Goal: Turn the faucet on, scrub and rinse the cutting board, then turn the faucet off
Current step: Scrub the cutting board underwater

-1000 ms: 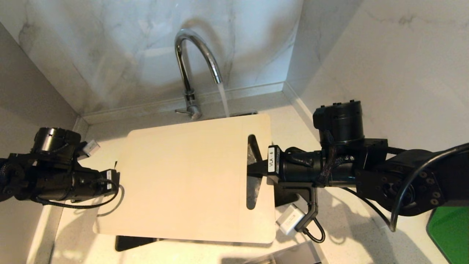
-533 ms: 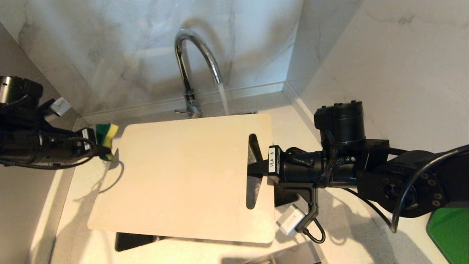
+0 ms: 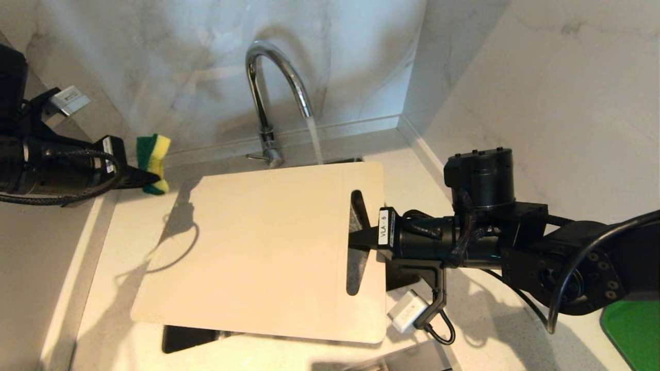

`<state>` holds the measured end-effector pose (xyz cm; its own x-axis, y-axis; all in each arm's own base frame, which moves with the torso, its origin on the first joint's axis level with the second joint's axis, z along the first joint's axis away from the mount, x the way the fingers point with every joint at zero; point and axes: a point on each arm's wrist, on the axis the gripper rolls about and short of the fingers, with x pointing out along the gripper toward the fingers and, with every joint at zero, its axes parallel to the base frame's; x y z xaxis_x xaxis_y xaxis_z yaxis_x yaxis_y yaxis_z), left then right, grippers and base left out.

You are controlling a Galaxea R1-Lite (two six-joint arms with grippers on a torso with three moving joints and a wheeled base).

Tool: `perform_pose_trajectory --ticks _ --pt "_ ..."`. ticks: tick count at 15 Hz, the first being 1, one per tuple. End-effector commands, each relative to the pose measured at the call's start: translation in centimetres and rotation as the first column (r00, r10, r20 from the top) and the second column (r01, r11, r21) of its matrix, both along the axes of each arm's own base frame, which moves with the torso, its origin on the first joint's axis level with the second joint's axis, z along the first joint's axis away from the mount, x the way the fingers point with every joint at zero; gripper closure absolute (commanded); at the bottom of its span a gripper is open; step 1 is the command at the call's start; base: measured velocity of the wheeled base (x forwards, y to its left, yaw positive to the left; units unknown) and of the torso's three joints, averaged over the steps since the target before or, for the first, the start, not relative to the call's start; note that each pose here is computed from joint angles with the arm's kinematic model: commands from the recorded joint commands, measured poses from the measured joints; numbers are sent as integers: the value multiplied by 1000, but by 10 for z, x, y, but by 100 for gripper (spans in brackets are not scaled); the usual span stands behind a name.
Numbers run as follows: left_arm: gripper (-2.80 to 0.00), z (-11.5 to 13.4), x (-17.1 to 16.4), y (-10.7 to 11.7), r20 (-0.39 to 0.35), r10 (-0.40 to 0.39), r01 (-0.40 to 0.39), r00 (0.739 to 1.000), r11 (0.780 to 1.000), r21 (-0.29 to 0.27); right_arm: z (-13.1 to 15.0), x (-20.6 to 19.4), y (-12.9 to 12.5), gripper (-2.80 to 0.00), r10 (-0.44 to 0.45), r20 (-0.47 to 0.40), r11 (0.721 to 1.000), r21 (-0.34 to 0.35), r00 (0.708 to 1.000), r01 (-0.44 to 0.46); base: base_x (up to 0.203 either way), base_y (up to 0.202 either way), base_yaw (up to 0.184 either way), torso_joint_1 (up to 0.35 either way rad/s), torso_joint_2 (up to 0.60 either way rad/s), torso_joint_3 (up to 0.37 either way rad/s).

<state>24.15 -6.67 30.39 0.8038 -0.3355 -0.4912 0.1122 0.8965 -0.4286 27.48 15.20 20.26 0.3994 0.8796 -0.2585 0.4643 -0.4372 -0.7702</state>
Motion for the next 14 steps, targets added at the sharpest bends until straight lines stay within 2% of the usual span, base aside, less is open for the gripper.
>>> perform_pose_trajectory --ticks 1,3,5,10,12,14 --pt "0 6 -21 -39 9 -126 127 992 992 -11 1 -2 2 0 6 11 1000 -6 1000 -6 0 0 0 0 0 0" --pt "0 0 -34 -73 -5 -178 178 984 984 21 4 -8 -2 0 -32 -44 999 -18 999 31 0 0 0 0 0 0" --pt "0 -5 -39 -96 -9 -198 198 980 979 50 9 -18 -7 0 -61 -102 997 -59 993 55 0 0 0 0 0 0" --pt "0 -6 -43 -118 -22 -246 246 969 969 26 30 -27 -13 0 -121 -111 984 -144 986 104 0 0 0 0 0 0" --pt "0 -9 -44 -127 -26 -266 267 964 964 18 36 -27 -14 0 -136 -98 973 -202 986 114 0 0 0 0 0 0" --pt "0 -10 -46 -140 -20 -294 294 956 956 4 42 -25 -14 0 -139 -76 971 -207 987 120 0 0 0 0 0 0"
